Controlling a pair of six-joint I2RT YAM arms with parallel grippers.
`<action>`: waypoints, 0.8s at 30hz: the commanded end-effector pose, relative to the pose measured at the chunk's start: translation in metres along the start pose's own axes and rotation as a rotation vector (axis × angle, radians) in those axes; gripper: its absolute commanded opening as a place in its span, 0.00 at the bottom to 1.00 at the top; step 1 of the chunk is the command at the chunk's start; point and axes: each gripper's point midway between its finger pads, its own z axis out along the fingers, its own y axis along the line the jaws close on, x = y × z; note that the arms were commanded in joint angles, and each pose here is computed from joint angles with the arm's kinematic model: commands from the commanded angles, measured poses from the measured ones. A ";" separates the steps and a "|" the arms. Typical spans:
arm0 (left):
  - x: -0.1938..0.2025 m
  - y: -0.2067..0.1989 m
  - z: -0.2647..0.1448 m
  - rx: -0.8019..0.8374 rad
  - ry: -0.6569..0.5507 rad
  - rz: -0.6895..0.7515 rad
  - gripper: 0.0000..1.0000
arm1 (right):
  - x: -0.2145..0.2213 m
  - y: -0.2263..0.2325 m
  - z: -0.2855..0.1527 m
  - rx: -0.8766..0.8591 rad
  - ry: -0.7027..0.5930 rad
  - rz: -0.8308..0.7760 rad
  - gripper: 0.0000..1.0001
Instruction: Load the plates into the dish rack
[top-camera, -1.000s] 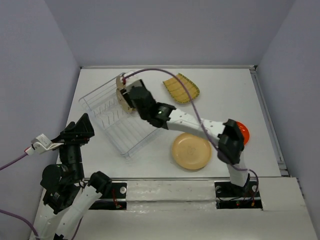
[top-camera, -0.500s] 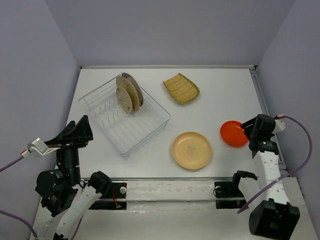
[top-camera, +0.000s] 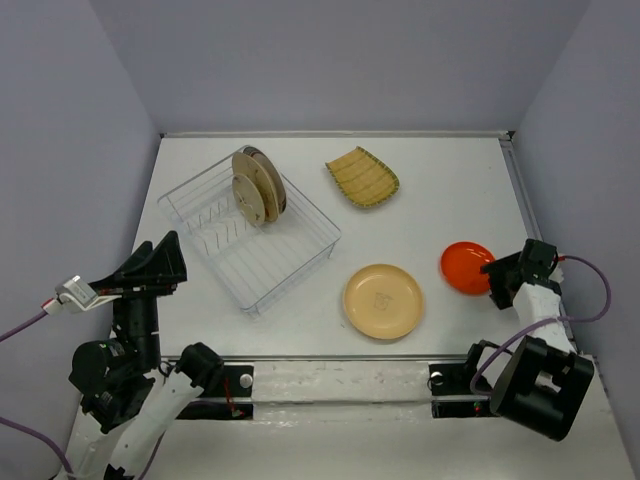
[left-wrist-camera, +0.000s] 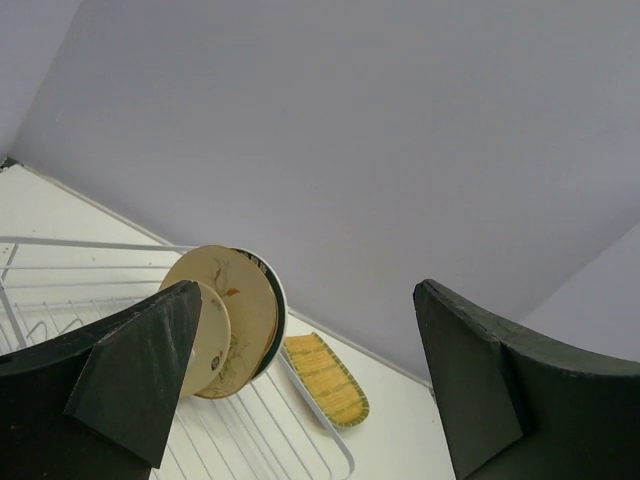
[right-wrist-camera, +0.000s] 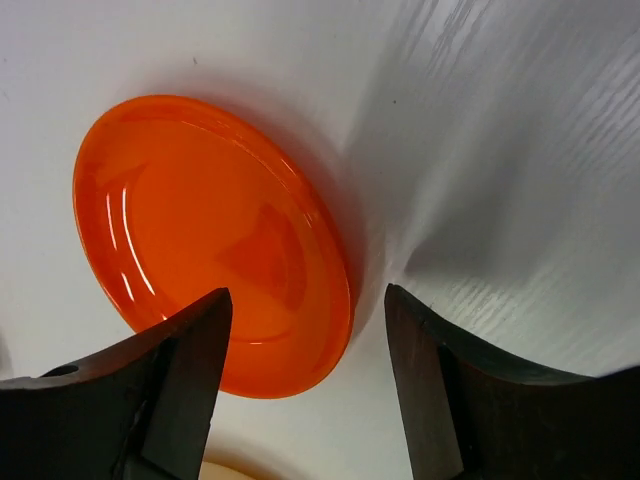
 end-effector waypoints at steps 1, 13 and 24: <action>-0.031 -0.001 -0.012 0.038 -0.096 -0.077 0.99 | 0.021 0.011 0.012 -0.107 0.103 0.010 0.64; -0.022 -0.002 -0.006 0.026 -0.071 -0.047 0.99 | 0.025 0.027 0.030 -0.241 0.083 0.079 0.07; -0.002 -0.008 0.005 0.025 -0.016 0.023 0.99 | -0.061 0.134 -0.137 -0.681 -0.372 -0.147 0.07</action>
